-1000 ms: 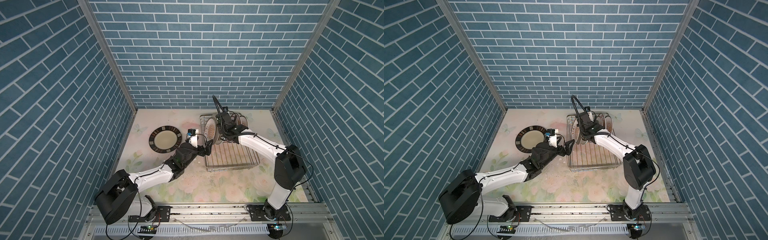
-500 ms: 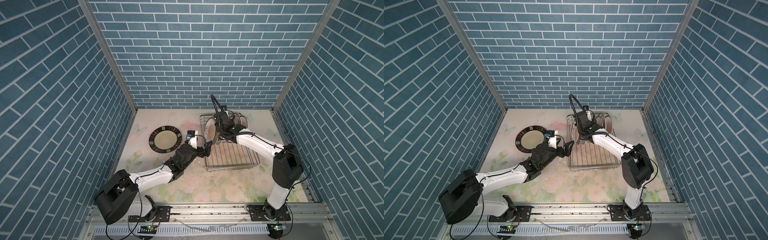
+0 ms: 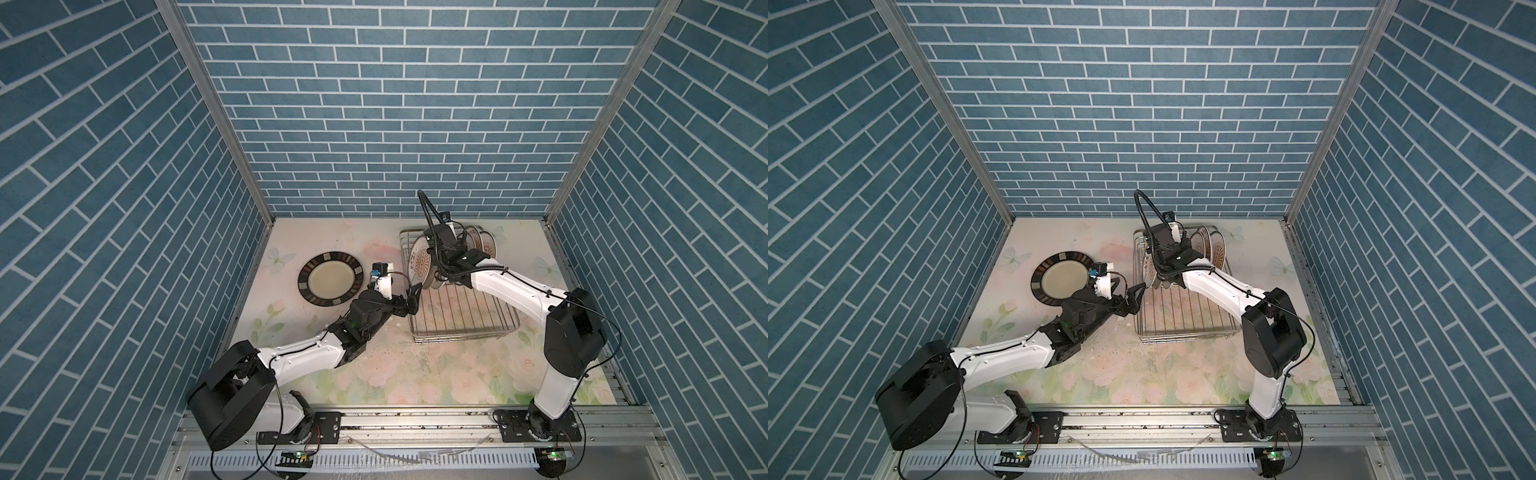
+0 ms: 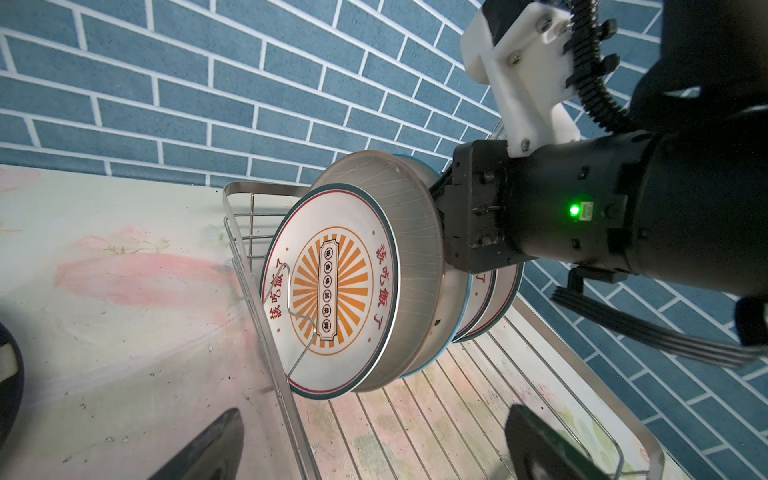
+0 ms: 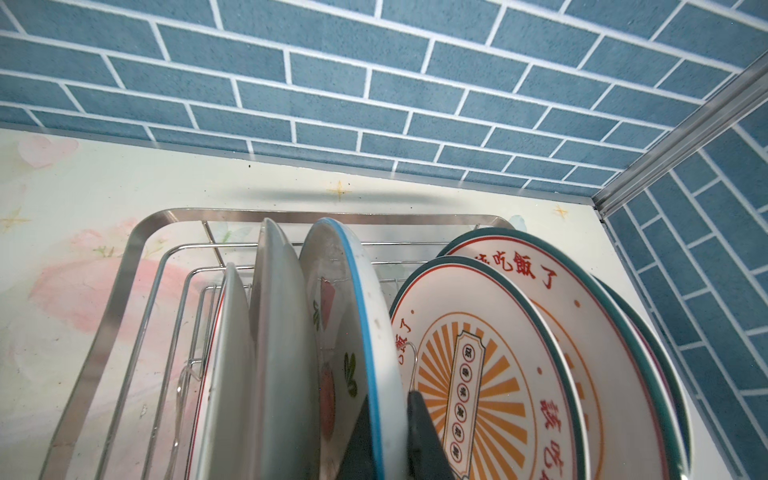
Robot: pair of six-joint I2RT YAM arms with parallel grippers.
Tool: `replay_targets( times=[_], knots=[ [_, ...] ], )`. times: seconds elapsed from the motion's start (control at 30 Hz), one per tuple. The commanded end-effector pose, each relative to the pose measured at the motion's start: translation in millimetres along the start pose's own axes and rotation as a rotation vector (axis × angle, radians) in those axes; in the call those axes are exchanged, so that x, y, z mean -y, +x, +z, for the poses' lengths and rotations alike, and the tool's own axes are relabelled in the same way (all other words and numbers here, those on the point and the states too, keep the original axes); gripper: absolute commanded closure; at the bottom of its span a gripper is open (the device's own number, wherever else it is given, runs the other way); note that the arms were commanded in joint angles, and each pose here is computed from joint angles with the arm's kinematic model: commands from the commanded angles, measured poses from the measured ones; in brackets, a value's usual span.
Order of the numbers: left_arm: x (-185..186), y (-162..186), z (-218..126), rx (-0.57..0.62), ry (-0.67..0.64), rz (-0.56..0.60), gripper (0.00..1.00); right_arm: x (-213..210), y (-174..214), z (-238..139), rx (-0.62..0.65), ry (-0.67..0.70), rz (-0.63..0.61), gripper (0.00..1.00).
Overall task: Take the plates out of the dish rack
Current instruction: 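Close the right gripper on the watermelon plate's rim in the rack, then lift the watermelon plate out of the rack with the right gripper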
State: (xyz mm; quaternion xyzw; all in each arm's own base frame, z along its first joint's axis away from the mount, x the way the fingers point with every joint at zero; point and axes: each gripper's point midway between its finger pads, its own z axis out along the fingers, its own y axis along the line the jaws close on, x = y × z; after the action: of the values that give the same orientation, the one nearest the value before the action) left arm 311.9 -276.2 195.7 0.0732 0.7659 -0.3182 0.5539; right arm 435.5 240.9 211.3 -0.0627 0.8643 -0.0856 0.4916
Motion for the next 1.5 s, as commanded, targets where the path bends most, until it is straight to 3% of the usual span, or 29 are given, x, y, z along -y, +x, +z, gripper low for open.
replay_targets(
  times=[0.0,1.1,1.47],
  knots=[
    [2,-5,-5,0.027,0.011,-0.014,0.0,31,-40,-30,0.107,0.086,-0.016,0.9],
    [21,-18,-27,0.042,0.117,-0.071,0.0,70,-66,-126,0.283,0.19,-0.059,0.93],
    [33,-19,-30,0.038,0.186,-0.088,0.0,78,-59,-154,0.324,0.085,-0.016,0.93]
  ],
)
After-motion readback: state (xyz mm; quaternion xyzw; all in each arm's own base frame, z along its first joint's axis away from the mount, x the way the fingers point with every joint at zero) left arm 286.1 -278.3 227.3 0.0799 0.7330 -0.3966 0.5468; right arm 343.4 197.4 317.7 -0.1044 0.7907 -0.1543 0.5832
